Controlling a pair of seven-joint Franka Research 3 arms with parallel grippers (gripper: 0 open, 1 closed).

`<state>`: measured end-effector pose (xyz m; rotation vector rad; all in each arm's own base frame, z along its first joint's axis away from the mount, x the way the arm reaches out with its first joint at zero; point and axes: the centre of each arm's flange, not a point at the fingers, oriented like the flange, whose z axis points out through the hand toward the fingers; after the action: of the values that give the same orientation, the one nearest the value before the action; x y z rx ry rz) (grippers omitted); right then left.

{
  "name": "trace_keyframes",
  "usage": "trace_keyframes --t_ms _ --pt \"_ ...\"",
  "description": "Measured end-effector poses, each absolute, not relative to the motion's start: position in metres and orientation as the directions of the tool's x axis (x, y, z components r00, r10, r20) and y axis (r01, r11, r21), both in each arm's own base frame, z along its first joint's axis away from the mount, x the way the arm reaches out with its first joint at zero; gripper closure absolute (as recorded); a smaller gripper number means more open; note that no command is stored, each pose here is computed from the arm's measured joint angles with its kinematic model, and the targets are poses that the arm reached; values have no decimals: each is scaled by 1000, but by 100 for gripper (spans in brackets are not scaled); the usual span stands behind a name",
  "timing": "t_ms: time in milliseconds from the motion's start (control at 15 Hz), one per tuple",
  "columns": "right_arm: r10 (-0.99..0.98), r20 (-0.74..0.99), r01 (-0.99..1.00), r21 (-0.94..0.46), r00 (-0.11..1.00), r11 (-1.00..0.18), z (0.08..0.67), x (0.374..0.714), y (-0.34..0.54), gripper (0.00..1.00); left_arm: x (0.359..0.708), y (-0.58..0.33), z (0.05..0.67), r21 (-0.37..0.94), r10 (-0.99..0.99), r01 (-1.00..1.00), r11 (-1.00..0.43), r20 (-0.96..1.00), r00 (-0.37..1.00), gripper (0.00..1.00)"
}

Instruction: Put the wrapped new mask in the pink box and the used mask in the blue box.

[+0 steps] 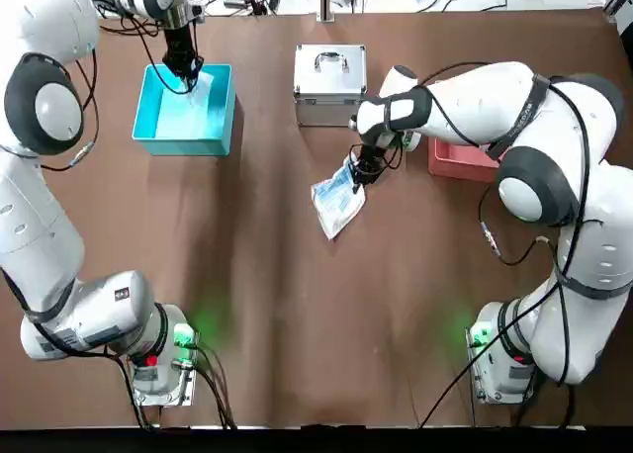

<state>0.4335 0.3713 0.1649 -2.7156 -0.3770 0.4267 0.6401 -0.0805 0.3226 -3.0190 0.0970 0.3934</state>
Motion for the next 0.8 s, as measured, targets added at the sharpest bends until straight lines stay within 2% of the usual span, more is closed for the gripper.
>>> trace_keyframes --t_ms 467,600,800 --pt "303 -481 97 -407 823 -908 167 448 312 87 647 -53 259 -69 -48 -72 -995 -296 954 95" --pt "299 -521 66 -419 800 -905 184 465 294 87 647 -52 251 -64 -48 -71 -995 -304 952 80" --pt "291 -556 19 -443 779 -896 231 495 257 87 650 -52 254 -64 -47 -68 -996 -295 954 52"
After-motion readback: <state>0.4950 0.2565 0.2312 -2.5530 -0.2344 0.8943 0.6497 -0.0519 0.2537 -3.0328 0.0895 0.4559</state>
